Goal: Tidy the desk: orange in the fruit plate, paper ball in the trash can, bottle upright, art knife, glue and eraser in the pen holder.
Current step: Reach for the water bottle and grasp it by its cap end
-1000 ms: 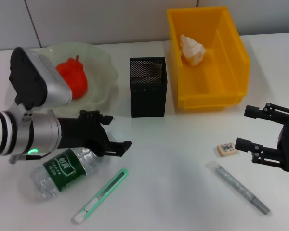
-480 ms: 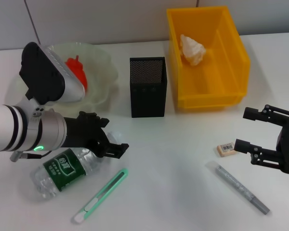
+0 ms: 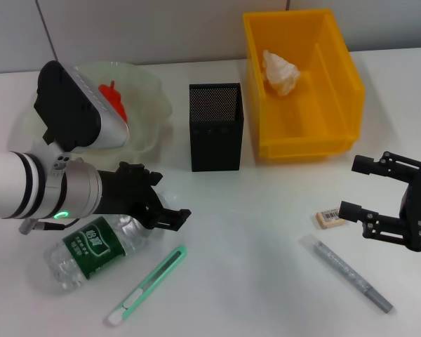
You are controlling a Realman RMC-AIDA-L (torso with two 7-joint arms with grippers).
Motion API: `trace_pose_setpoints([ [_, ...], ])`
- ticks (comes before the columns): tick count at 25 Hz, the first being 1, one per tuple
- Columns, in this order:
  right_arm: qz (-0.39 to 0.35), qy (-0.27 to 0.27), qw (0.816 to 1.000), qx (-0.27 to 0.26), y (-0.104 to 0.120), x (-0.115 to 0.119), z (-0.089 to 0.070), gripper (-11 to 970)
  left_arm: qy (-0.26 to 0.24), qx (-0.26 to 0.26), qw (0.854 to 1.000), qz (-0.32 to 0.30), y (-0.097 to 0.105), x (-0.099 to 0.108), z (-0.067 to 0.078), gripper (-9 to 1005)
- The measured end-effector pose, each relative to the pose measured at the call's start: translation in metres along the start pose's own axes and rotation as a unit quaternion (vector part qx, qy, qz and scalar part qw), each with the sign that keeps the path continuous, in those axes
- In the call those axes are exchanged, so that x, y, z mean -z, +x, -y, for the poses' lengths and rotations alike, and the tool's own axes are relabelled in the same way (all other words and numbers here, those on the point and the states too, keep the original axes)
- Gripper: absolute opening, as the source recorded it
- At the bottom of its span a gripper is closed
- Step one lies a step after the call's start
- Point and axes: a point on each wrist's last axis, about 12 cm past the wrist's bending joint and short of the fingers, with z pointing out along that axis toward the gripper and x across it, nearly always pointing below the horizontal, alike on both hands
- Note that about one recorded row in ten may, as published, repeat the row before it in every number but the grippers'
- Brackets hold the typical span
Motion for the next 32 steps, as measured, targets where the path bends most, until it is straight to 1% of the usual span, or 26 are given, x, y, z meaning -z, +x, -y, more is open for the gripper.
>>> trace_pose_setpoints([
  [13, 0.002, 0.0, 1.0, 0.001, 0.0013, -0.0021, 0.0006, 734, 0.004, -0.004, 1.0, -0.003, -0.0013, -0.0027, 0.002, 830],
  [20, 0.002, -0.001, 1.0, 0.001, 0.0009, -0.0028, 0.0012, 734, 0.01, 0.001, 1.0, -0.015, 0.0028, -0.0085, 0.001, 829],
  [32, 0.006, 0.002, 1.0, -0.004, 0.0021, -0.0039, 0.0026, 734, -0.001, 0.003, 1.0, -0.01, 0.0004, -0.0092, -0.0019, 828],
])
